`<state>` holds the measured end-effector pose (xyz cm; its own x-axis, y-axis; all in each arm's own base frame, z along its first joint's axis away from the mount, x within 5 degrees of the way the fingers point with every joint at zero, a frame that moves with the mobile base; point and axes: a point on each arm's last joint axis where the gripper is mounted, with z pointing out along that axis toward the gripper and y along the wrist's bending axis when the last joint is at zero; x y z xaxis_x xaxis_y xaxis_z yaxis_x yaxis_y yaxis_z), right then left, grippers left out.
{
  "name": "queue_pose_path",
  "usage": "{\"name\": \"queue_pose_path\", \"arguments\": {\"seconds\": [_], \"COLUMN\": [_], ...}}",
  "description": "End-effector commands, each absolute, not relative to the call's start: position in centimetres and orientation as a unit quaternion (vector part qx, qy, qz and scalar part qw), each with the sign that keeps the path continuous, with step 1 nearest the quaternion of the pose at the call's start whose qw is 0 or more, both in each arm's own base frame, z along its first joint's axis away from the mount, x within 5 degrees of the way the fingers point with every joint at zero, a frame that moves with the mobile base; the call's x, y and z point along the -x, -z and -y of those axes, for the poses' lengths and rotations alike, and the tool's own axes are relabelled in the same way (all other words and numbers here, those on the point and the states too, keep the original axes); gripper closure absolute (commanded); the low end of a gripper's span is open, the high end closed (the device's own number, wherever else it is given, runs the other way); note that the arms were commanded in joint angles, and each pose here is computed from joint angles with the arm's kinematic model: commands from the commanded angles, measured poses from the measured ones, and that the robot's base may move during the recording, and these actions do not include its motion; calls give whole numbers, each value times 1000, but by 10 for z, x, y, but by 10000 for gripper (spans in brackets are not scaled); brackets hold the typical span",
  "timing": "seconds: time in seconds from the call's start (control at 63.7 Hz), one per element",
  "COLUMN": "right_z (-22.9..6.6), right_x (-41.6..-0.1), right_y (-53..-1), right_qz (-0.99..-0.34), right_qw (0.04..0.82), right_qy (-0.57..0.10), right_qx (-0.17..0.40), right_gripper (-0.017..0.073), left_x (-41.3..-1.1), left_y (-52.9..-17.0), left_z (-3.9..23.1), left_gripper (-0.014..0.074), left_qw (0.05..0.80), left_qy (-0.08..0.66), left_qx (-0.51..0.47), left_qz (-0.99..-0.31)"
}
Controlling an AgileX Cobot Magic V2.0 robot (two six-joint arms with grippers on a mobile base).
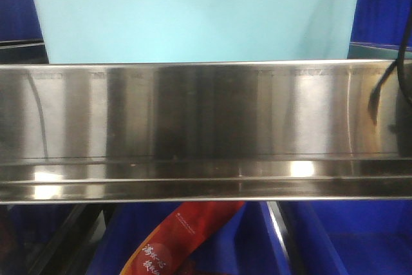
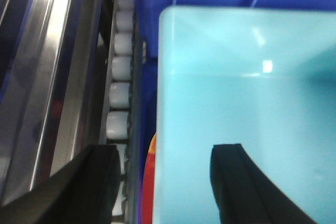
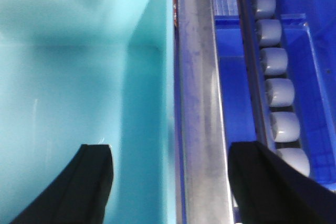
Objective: Fetch blue bin and place on conveyor start
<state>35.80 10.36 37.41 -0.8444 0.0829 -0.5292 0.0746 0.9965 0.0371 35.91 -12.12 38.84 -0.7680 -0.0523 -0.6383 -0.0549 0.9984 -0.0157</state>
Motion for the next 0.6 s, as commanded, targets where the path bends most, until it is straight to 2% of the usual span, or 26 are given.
{"name": "queue_pose_path", "arguments": {"seconds": [0.0,0.157,0.314,0.581], "right_z": [-106,-109,-106,-105], "right_x": [-364,-370,-376,-381], "right_y": [-369,-358,-350,-342], "right_qz": [-960,-964,-966,-970], "right_qw": [277,262,252,239], "right_qy": [-8,-8,-9,-11], "right_qx": [-39,-39,-46,-52], "right_gripper": [223,262,262,262], "left_x": [-362,-369,-378,-380], "left_y": [-384,-372,-355,-352], "left_z": [123,126,130,131], "left_gripper": [286,286,286,286], "left_qw": [332,316,296,296], "left_qy": [-4,-11,-16,-16], "left_qx": [32,30,28,27], "left_qz": [-943,-948,-955,-955]}}
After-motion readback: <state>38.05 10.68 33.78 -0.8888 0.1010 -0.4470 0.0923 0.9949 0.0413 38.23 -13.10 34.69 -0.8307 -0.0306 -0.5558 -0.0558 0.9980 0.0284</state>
